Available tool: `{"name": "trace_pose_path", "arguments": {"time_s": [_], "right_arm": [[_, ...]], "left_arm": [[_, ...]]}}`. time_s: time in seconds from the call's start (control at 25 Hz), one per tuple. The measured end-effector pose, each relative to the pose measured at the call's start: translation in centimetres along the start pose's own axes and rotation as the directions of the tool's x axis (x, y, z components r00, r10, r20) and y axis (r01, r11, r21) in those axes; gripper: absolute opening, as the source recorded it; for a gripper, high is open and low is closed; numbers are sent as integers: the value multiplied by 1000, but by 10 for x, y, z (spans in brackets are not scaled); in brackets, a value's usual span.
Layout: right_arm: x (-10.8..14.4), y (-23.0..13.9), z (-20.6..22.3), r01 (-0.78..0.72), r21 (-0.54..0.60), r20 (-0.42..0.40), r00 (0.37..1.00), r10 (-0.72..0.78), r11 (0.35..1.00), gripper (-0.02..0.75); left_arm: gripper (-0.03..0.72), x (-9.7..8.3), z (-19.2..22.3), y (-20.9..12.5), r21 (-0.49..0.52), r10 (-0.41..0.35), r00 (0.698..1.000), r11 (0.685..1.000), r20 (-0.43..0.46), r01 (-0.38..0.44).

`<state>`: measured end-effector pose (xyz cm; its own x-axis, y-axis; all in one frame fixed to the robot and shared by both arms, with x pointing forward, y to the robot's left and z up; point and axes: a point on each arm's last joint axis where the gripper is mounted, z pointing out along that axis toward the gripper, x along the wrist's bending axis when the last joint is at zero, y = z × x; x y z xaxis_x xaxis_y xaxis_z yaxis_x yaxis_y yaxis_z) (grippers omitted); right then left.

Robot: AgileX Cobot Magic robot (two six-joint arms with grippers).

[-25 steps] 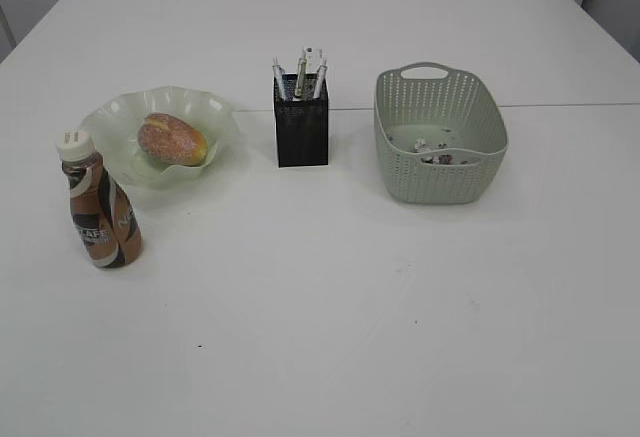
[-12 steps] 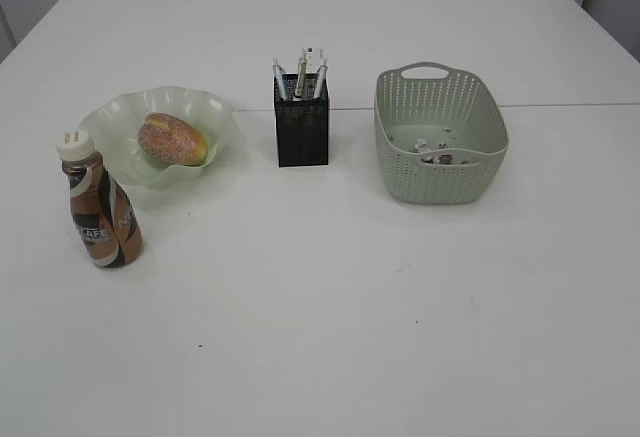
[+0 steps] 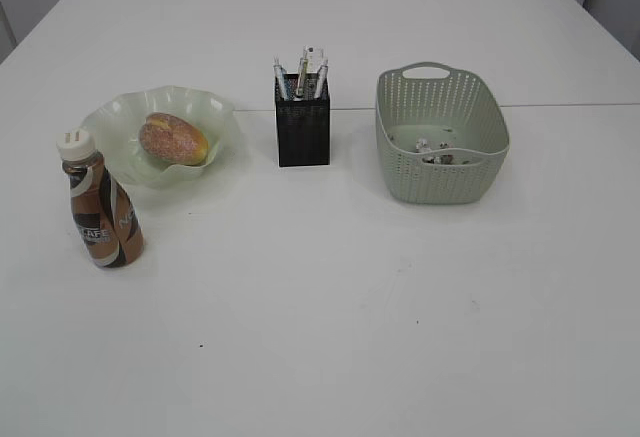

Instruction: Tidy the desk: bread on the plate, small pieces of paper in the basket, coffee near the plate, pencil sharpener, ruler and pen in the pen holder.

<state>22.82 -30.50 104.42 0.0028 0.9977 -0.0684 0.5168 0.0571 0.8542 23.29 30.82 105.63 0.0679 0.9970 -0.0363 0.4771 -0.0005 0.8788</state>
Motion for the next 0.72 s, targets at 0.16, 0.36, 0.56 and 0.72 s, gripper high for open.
{"name": "trace_pose_path", "arguments": {"time_s": [0.16, 0.36, 0.56, 0.72], "right_arm": [[0, 0, 0, 0, 0, 0, 1000, 0, 1000, 525], [0, 0, 0, 0, 0, 0, 1000, 0, 1000, 525], [0, 0, 0, 0, 0, 0, 1000, 0, 1000, 525], [0, 0, 0, 0, 0, 0, 1000, 0, 1000, 525]], "left_arm": [[423, 0, 0, 0, 0, 0, 1000, 1000, 0, 0], [423, 0, 0, 0, 0, 0, 1000, 1000, 0, 0], [423, 0, 0, 0, 0, 0, 1000, 1000, 0, 0], [423, 0, 0, 0, 0, 0, 1000, 1000, 0, 0]]}}
